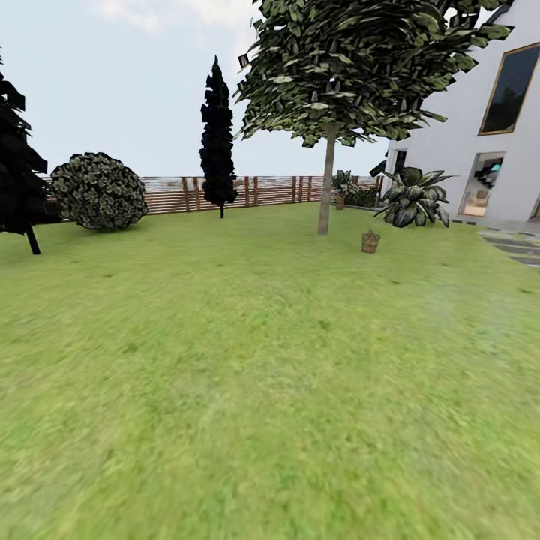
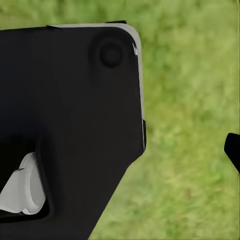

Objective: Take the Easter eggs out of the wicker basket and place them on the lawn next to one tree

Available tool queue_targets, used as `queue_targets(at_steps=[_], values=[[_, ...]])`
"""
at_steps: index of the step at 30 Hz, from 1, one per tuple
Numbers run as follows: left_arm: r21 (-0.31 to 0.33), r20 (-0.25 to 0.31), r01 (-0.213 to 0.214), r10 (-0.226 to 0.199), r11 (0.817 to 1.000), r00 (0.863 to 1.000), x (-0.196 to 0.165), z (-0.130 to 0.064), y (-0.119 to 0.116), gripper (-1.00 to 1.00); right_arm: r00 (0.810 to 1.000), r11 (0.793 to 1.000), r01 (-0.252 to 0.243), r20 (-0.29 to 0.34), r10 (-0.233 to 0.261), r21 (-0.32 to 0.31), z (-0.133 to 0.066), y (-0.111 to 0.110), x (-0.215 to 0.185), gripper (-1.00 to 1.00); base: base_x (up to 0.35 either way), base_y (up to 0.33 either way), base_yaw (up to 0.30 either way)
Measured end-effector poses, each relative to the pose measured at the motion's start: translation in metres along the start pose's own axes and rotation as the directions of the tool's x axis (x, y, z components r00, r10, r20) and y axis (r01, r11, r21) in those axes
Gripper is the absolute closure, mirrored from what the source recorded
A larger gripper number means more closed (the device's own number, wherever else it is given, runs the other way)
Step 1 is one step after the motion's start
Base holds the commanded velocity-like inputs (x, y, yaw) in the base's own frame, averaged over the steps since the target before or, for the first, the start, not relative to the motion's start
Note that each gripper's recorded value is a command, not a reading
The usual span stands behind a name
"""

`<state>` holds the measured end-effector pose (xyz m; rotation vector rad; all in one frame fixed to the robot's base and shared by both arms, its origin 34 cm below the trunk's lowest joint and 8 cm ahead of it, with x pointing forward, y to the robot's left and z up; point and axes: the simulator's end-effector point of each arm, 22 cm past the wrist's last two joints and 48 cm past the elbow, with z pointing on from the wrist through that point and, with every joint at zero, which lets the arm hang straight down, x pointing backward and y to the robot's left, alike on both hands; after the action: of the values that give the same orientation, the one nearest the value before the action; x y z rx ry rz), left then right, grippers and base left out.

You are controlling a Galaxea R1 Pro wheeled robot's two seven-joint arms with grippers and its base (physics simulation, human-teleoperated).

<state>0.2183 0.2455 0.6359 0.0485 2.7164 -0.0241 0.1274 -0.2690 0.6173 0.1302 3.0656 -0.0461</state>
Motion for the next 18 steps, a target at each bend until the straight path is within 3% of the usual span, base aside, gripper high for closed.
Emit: queue_targets(at_steps=[18], values=[[0.0,0.0,0.0,0.0,1.0,1.0,0.0,0.0,0.0,-1.0,1.0,1.0,0.0,0.0,0.0,0.0,0.0,0.0,-0.0002,-1.0,0.336,0.0,0.0]])
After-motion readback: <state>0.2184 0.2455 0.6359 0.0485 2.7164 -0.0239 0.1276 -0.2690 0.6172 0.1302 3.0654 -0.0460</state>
